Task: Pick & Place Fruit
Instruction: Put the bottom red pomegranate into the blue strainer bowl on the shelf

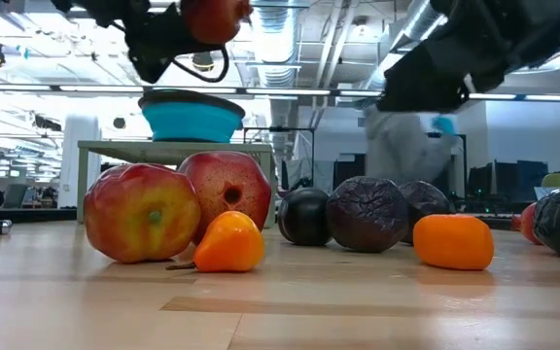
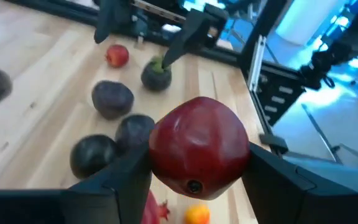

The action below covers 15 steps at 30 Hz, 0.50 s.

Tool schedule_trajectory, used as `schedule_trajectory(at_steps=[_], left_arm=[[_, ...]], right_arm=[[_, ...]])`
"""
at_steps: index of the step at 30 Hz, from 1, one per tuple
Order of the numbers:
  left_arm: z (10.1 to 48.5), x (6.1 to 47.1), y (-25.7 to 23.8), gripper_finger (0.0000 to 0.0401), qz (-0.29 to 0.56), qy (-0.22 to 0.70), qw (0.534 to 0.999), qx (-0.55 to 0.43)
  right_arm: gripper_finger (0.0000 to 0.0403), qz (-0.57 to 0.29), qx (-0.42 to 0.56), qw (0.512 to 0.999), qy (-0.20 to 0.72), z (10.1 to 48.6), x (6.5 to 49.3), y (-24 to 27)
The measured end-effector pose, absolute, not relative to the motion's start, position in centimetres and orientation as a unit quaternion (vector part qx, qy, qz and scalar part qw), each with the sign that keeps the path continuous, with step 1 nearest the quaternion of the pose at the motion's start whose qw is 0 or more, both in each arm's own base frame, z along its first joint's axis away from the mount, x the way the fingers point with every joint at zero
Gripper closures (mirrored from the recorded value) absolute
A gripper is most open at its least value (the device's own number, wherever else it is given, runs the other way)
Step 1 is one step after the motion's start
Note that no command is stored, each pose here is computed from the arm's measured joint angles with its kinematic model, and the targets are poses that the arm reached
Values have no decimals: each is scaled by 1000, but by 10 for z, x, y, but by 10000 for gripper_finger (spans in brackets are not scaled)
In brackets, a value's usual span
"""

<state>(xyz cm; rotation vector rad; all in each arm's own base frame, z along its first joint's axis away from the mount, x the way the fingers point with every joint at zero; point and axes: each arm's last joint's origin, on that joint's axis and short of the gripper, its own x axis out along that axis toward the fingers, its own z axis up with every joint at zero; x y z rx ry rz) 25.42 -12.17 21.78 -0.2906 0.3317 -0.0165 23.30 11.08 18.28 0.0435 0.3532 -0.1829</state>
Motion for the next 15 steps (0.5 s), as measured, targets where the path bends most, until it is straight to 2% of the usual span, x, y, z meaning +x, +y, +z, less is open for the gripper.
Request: schedule_trajectory(at_steps=[7, 15], left_arm=[[224, 260, -115, 179, -2, 130, 980, -152], [229, 261, -116, 178, -8, 108, 981, -160]], right_arm=[[24, -115, -10, 983, 142, 206, 219, 116], [24, -113, -59, 983, 132, 216, 214, 114]])
